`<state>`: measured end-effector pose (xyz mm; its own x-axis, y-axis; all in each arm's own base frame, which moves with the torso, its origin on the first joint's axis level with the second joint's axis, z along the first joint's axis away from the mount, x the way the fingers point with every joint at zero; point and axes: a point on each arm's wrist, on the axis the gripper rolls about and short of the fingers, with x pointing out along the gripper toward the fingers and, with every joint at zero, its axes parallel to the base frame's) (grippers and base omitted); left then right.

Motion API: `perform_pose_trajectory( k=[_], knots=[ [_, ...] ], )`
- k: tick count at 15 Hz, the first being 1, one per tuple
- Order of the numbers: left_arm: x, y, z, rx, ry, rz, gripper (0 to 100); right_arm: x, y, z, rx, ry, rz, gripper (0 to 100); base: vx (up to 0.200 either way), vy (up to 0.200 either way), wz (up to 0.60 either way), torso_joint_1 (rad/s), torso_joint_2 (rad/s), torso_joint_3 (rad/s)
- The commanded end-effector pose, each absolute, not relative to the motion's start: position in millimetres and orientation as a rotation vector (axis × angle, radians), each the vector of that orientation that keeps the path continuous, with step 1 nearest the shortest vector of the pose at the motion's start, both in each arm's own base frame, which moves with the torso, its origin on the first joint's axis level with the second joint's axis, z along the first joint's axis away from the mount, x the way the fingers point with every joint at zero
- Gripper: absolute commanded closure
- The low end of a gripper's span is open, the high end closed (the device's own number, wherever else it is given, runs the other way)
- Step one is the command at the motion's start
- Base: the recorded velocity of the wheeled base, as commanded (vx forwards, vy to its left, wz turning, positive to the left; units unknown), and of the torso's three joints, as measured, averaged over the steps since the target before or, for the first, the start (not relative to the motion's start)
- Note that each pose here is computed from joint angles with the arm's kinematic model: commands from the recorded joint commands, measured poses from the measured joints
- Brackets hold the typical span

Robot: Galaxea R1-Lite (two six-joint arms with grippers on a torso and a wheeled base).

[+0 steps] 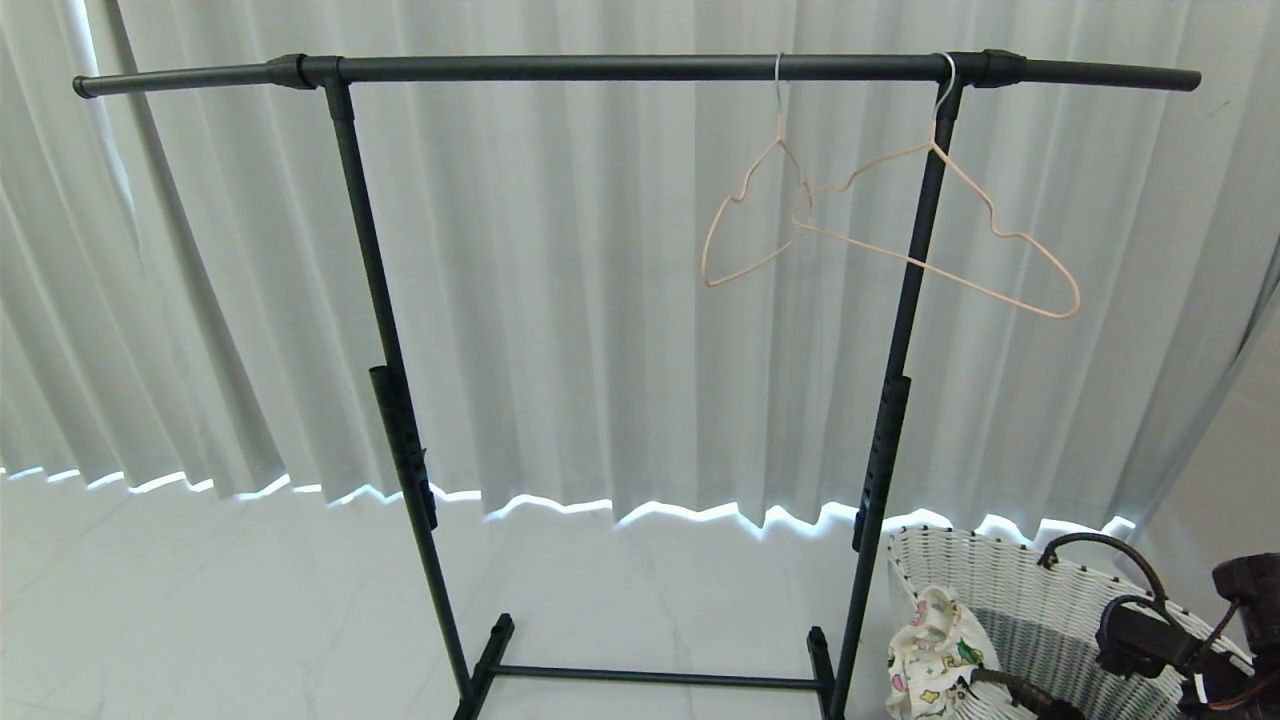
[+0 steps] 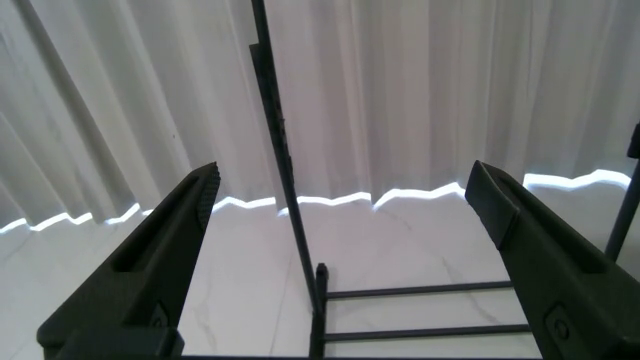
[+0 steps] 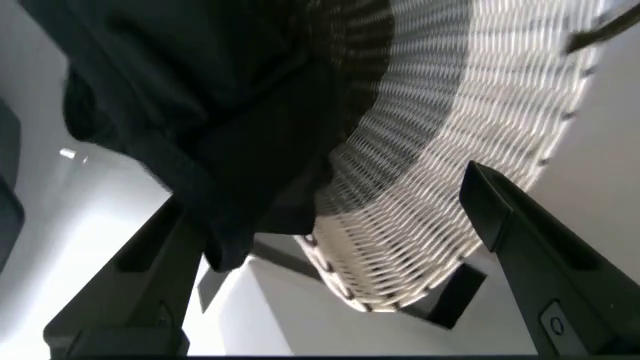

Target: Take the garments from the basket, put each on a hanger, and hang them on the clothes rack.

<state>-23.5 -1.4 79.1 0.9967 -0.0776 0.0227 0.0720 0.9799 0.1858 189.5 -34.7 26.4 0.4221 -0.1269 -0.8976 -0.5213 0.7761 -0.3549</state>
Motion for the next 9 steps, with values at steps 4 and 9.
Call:
perform_pose_trajectory(
  k=[4,9],
  knots=[
    [-23.5,-1.4,79.2,0.186,-0.030,-0.076,0,198.5,-40.0,13.8,-0.660,1.119,0.248,0,0.000,0.000,0.00,0.000,0.00,0.000],
    [-23.5,-1.4,79.2,0.186,-0.030,-0.076,0,192.6,-39.9,25.9,-0.662,1.057,0.218,100,0.000,0.000,0.00,0.000,0.00,0.000]
  ],
)
